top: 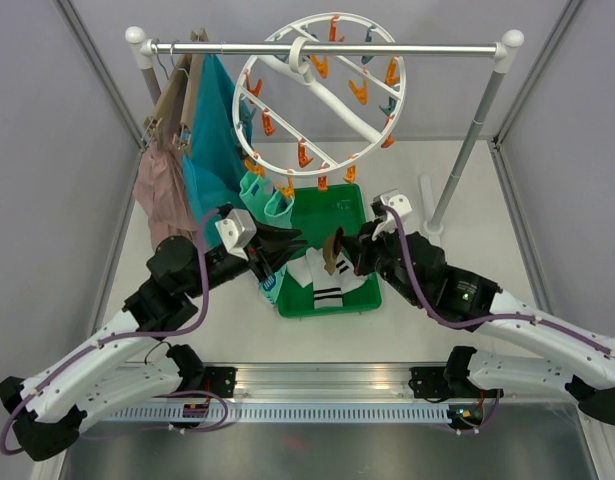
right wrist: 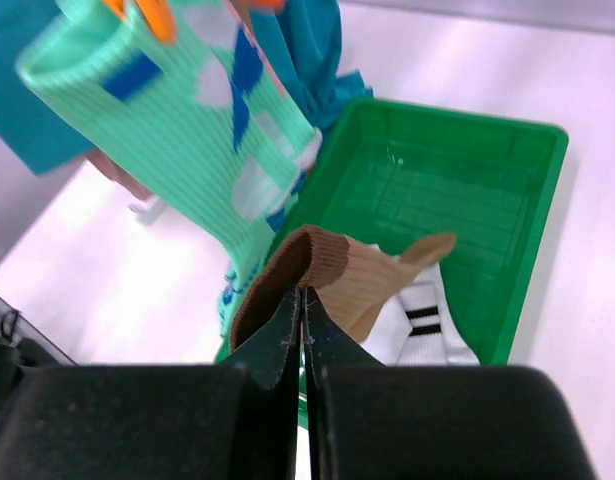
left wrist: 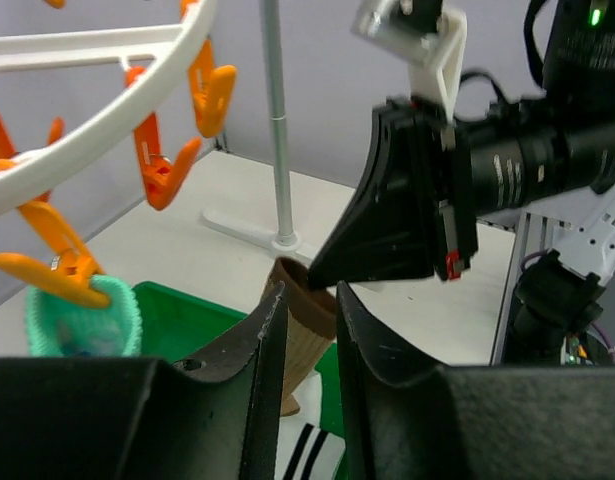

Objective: Clip the socks to the hanger
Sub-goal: Pick up the sock from the bin.

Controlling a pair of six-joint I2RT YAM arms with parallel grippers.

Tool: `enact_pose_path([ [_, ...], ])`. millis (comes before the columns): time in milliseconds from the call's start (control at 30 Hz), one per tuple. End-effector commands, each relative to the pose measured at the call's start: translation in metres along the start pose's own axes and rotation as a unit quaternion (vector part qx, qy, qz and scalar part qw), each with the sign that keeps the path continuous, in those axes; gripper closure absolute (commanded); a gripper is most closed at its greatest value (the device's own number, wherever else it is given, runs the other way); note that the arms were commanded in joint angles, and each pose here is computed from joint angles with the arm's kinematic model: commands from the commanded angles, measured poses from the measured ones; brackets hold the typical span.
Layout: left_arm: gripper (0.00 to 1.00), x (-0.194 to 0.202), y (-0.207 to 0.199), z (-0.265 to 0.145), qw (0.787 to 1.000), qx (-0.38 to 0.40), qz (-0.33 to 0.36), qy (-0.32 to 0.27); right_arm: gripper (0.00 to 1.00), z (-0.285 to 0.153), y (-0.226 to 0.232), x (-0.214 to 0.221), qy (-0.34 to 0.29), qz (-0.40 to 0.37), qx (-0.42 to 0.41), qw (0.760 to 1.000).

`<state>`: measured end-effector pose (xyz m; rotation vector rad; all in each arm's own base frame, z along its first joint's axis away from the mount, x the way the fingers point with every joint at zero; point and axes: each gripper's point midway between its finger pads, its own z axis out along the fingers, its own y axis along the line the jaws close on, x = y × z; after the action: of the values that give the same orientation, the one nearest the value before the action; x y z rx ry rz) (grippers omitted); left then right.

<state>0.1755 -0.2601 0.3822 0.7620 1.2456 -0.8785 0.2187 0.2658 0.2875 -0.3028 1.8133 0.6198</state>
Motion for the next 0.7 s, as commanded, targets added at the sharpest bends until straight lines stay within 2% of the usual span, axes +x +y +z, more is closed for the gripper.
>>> enact_pose_path([
  [0,0.68,-0.001,-0.021,0.01,0.998,0.057,0.034,-0.023,1.0,-0.02,0.006,-0.042,-0.026,0.021,-0.007,0.999],
  [300,0.66,0.037,-0.029,0.029,0.998,0.047,0.033,-0.005,1.0,-0.027,0.016,-0.072,-0.026,0.012,-0.013,1.0],
  [667,0.65,0.038,-0.01,0.039,0.998,-0.018,0.041,-0.031,1.0,-0.03,0.027,-0.073,-0.011,0.013,-0.039,0.999],
])
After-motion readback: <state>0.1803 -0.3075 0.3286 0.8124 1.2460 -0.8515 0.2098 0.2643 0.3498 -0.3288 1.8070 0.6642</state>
